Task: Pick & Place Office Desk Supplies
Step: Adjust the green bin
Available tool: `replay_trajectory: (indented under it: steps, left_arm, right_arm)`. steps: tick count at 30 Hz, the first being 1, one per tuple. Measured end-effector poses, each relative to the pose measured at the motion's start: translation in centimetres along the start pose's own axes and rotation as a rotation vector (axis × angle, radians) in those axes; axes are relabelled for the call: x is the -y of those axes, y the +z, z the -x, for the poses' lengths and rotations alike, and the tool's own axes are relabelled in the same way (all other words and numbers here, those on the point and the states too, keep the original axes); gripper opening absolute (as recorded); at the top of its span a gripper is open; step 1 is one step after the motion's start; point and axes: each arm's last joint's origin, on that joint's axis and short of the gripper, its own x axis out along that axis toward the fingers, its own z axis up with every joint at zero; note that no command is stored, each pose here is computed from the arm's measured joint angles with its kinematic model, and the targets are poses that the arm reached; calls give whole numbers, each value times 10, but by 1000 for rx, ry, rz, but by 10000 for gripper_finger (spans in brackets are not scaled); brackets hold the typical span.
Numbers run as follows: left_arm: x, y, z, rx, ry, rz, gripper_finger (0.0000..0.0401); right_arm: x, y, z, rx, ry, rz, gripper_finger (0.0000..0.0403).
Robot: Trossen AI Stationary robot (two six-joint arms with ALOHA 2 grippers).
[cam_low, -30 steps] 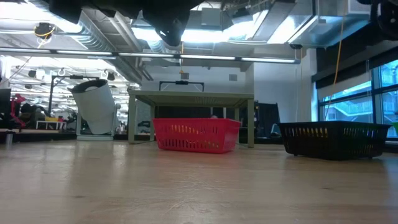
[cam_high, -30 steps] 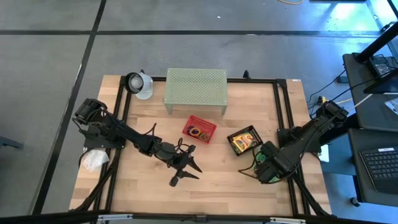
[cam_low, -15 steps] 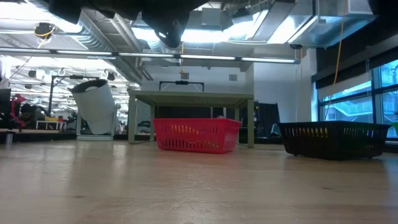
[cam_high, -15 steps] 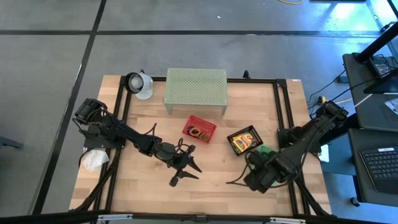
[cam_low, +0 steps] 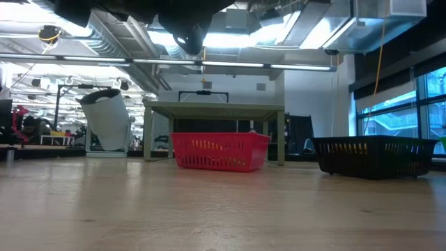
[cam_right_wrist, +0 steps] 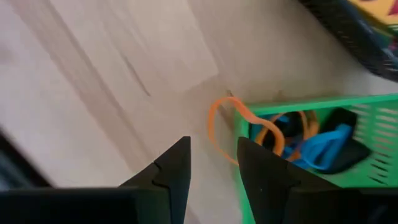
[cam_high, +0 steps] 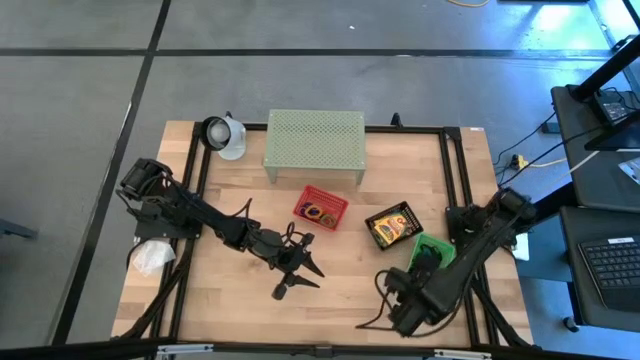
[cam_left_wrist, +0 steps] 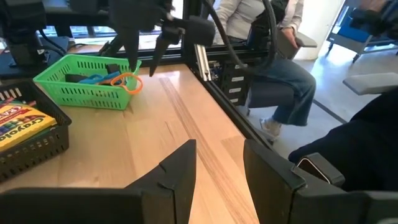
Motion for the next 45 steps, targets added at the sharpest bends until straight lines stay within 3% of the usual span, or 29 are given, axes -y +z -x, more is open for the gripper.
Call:
replay_trajectory:
  steps: [4, 11, 23, 45]
  left_arm:
    - [0, 0, 0, -1, 0, 0, 127]
    - [0, 0, 0, -3, 0, 1, 127]
    - [1, -1, 0, -8, -31, 11, 127]
    - [1, -1, 0, -10, -38, 30, 127]
  right_arm:
    - [-15, -2, -3, -16, -110, 56, 132]
    - [-35, -3, -10, -6, -131, 78, 132]
    - [-33, -2, -19, -5, -221, 96, 132]
    - [-32, 0, -22, 22, -227, 94, 132]
